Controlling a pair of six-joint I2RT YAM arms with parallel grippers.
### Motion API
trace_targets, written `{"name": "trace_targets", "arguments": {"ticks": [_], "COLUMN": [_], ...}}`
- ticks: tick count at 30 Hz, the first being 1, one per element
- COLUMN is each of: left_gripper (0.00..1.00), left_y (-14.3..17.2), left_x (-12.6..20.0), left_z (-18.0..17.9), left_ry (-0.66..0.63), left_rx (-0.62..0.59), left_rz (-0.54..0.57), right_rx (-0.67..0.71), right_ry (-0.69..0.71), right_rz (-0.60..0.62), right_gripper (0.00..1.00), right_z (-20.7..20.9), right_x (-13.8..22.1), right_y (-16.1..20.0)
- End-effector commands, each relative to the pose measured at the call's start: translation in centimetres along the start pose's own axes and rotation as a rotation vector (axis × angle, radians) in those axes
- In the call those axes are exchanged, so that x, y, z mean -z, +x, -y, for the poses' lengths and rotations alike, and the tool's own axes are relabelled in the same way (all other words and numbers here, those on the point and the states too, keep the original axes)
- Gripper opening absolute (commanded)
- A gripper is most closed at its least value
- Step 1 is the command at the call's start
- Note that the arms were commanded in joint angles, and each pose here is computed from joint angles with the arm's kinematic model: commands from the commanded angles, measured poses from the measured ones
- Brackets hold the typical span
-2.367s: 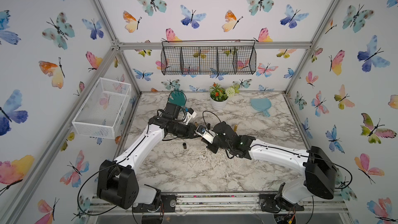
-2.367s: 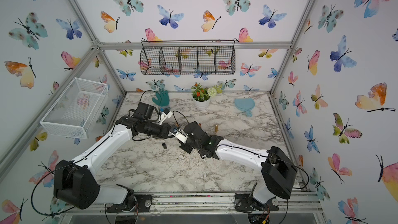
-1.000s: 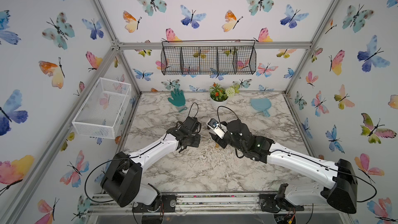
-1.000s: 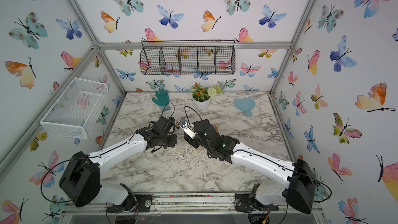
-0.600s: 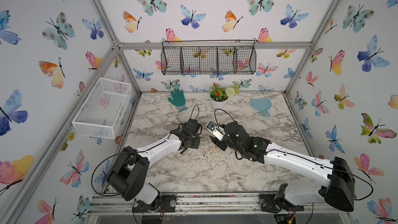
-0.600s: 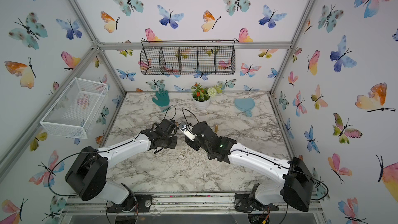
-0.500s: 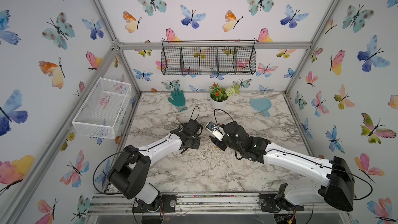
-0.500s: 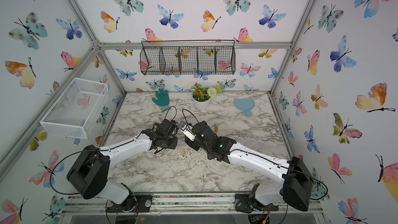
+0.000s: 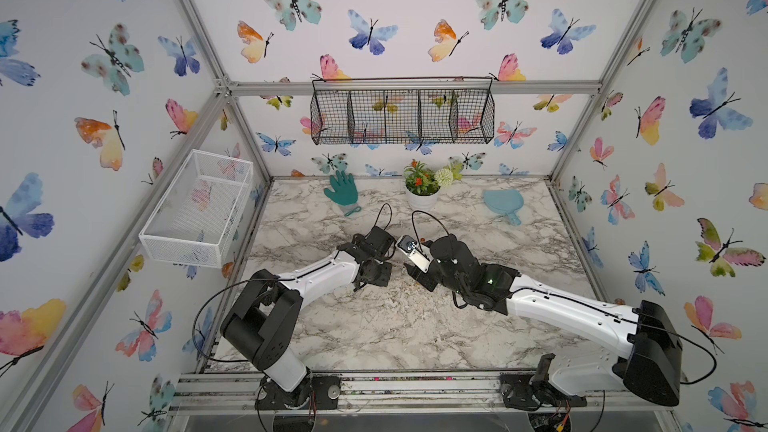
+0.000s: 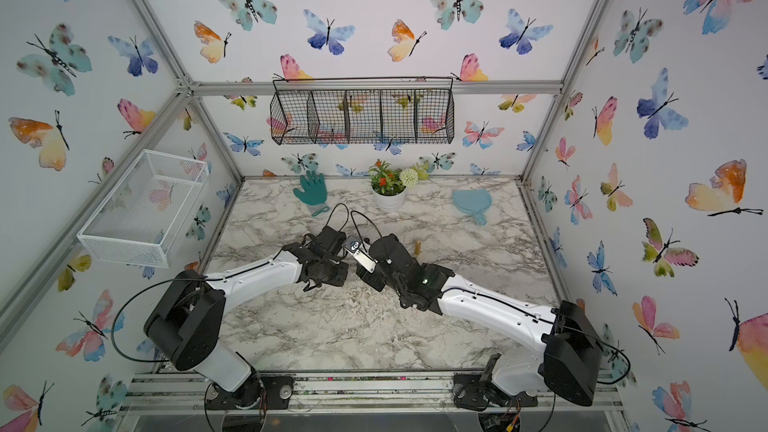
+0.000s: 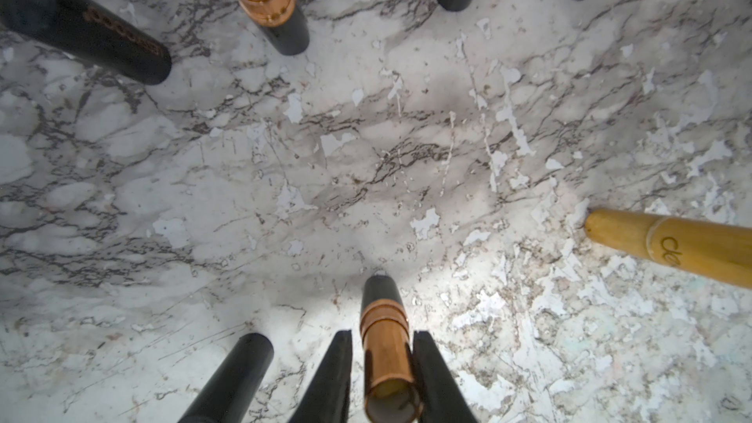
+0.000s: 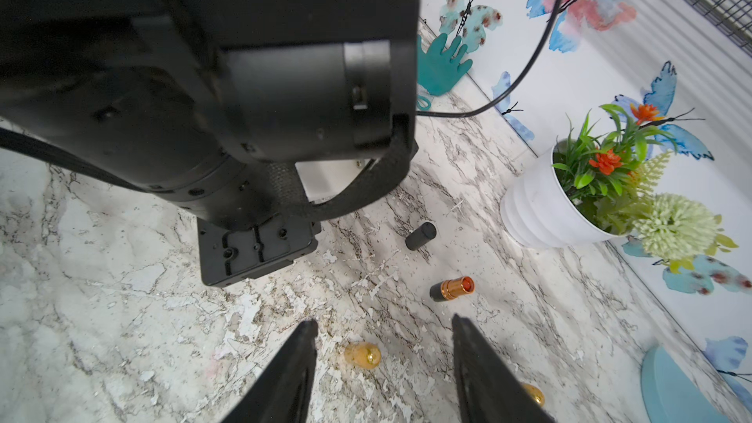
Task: Open the lipstick cap
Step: Place the lipstick at the center of the board.
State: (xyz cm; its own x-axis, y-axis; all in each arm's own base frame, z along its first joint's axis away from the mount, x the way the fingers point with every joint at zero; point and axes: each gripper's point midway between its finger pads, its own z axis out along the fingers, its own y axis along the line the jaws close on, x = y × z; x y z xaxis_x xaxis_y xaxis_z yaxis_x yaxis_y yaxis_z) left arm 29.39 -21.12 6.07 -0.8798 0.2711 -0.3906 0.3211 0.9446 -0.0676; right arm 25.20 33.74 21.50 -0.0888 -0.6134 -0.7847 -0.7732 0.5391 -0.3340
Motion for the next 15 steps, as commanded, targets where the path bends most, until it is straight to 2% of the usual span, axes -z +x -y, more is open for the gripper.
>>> {"name": "trace_targets", "arguments": {"ticks": [1, 3, 7, 11, 15], "left_gripper": [0.43, 0.5, 0.58, 0.62, 0.63], "left_y": [0.1, -0.5, -2.9, -4.9, -5.8], "left_x": [0.3, 1.0, 3.9, 6.6, 7.9], "left_z": [0.3, 0.4, 1.0, 2.9, 6.2], "left_ry": [0.002, 0.001, 0.021, 0.099, 0.181], "left_rx": [-0.015, -0.013, 0.002, -0.004, -0.063], "left_rz": [-0.028, -0.01, 0.059, 0.102, 0.098], "right_rx": [-0.008, -0.012, -0.038, -0.065, -0.096], "right_ry": [0.022, 0.033, 0.024, 0.076, 0.153], "right_rz": [-0.028, -0.016, 0.01, 0.024, 0.088], "right_gripper": [0.56, 0.56, 0.56, 0.56, 0.56], "right_z": [0.2, 0.6, 0.9, 2.4, 4.8], "right_x": [-0.2, 0.3, 1.8, 4.4, 8.3], "right_y": [0.8, 0.4, -0.4, -0.6, -1.7]}}
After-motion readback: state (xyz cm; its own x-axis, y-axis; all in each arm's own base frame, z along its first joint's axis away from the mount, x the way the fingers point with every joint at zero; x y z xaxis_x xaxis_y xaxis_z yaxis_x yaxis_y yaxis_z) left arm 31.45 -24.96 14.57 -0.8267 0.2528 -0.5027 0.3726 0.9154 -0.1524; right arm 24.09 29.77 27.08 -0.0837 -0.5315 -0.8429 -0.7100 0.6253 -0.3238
